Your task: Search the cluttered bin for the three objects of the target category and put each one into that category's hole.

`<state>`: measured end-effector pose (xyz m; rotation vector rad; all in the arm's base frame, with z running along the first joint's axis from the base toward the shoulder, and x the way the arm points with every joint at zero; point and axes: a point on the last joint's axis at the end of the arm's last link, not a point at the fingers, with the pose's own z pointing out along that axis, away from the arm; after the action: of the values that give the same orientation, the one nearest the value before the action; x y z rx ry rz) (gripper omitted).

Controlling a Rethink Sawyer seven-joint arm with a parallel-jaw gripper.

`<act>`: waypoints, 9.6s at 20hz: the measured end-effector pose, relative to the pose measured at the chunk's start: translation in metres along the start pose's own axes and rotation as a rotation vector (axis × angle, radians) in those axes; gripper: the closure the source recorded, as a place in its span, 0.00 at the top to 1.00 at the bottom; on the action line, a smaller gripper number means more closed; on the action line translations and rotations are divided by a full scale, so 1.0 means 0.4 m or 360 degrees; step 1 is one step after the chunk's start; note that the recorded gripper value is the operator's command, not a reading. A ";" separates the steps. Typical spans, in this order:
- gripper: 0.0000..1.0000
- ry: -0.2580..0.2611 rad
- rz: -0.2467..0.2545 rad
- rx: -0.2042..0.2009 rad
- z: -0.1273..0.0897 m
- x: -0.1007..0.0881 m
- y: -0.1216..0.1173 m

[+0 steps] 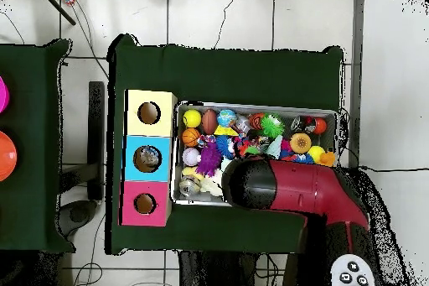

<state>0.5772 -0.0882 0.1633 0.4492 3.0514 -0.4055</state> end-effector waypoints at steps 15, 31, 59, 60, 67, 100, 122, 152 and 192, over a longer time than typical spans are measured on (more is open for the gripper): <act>1.00 -0.0004 -0.0126 0.0025 0.114 0.034 0.018; 1.00 -0.0195 -0.0185 -0.0019 0.178 0.021 0.046; 1.00 -0.0290 0.0267 -0.0216 0.276 -0.103 -0.171; 1.00 -0.0286 0.0293 -0.0229 0.277 -0.106 -0.167; 1.00 -0.0214 0.0453 -0.0319 0.278 -0.115 -0.105; 1.00 0.0059 0.0591 0.0088 0.476 0.015 -0.085; 1.00 0.0074 0.0755 0.0105 0.528 -0.035 -0.096; 0.00 -0.0055 0.0695 -0.0010 0.068 -0.010 0.074; 0.00 -0.0023 0.0807 -0.0385 -0.111 0.375 0.790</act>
<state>0.5247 0.2574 0.1168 1.1464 2.7701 -0.0159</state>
